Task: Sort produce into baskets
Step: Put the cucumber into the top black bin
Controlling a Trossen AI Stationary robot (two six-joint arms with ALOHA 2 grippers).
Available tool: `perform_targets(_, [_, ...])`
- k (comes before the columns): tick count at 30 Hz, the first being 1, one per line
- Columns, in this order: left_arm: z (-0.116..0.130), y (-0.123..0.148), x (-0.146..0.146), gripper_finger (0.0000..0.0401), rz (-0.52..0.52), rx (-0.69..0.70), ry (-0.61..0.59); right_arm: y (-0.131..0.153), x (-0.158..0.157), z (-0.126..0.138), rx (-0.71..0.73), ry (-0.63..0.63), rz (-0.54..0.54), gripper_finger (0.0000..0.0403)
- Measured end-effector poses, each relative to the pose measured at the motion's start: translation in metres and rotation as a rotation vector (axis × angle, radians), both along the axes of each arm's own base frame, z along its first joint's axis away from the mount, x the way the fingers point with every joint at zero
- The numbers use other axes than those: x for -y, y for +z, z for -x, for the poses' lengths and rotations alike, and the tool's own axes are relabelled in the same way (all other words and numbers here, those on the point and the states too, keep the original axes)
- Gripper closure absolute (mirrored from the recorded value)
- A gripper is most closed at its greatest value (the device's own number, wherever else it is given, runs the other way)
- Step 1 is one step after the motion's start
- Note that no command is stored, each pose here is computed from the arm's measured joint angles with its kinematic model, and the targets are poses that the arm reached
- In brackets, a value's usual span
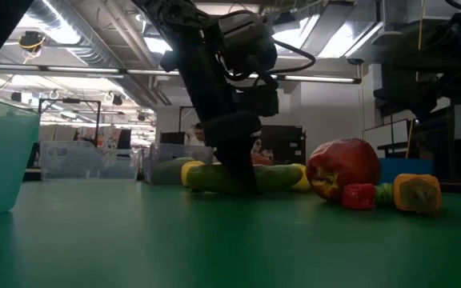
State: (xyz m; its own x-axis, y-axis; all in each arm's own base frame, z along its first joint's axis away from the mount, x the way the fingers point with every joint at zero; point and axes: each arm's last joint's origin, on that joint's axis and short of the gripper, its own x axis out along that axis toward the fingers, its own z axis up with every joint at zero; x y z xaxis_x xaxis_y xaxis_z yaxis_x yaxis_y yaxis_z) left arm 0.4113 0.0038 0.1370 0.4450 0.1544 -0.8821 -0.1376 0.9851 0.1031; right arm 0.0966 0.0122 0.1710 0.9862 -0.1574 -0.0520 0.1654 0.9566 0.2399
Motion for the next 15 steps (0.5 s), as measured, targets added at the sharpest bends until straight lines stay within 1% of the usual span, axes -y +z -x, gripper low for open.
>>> perform_targets(9, [0.001,0.002,0.0,0.0217,0.008,-0.002,0.015,0.0,0.0,0.0,0.0,0.0,0.0,0.0027])
perform_targets(15, [-0.006,0.013,0.002,0.0216,0.011,0.029,0.017,0.0,0.0,0.0,0.0,-0.001,0.0,0.0027])
